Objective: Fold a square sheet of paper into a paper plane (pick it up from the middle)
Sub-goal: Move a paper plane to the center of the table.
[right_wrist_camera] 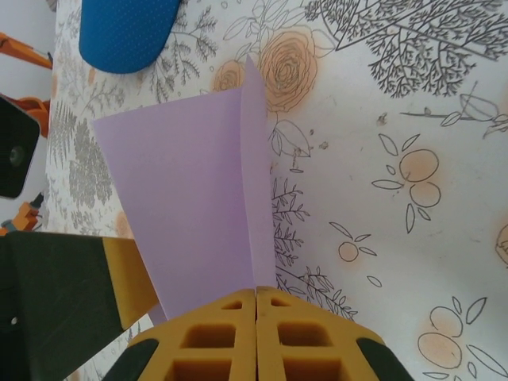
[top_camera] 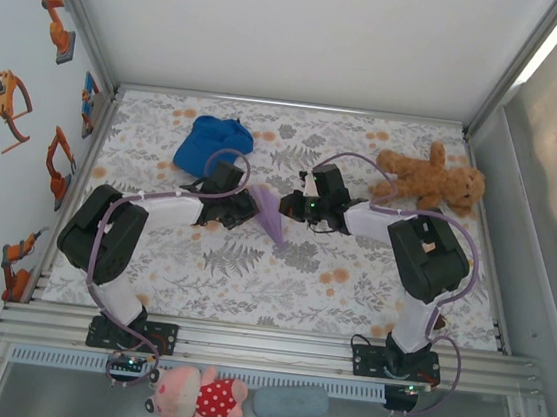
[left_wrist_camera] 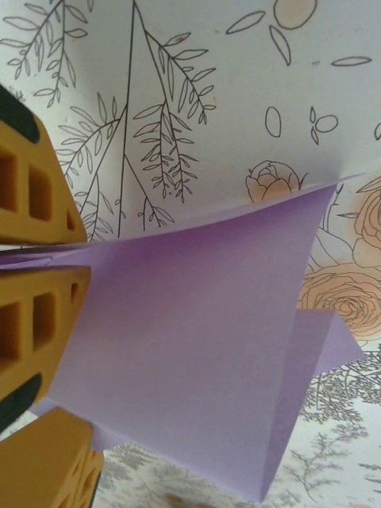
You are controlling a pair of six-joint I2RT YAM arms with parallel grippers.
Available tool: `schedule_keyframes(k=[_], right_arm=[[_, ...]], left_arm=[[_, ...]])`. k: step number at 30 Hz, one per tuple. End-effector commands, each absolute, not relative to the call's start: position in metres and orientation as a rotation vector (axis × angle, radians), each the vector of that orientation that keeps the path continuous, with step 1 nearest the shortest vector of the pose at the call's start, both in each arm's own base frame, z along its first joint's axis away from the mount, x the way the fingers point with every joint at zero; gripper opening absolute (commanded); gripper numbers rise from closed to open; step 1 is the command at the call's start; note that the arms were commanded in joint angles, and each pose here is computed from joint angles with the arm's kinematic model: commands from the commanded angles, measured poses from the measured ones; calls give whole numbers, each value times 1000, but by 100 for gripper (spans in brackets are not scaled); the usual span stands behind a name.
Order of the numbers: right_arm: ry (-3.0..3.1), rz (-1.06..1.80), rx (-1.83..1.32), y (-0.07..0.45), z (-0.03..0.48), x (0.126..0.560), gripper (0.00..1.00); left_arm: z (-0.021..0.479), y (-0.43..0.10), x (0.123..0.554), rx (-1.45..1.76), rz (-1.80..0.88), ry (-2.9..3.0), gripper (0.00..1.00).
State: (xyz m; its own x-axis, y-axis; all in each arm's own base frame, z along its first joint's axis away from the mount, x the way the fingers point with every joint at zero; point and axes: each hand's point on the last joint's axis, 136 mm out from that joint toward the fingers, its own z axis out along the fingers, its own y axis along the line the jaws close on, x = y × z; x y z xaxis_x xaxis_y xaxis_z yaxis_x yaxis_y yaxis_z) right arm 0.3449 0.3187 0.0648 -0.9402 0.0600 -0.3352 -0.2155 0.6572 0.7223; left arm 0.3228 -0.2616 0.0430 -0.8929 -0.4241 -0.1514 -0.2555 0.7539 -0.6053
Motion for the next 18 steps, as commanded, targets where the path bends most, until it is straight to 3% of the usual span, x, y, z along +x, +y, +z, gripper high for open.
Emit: schedule_keyframes(k=[1, 6, 11, 18], right_arm=[[2564, 1208, -199, 324, 66, 345, 12], [2600, 1198, -267, 327, 63, 344, 18], [2626, 1175, -296, 326, 60, 346, 18], [2622, 1125, -256, 312, 60, 350, 2]], left_arm=[[45, -264, 325, -485, -855, 2687, 11], [45, -266, 323, -444, -861, 2696, 8], [46, -269, 323, -403, -868, 2709, 8], [50, -266, 324, -344, -863, 2710, 7]])
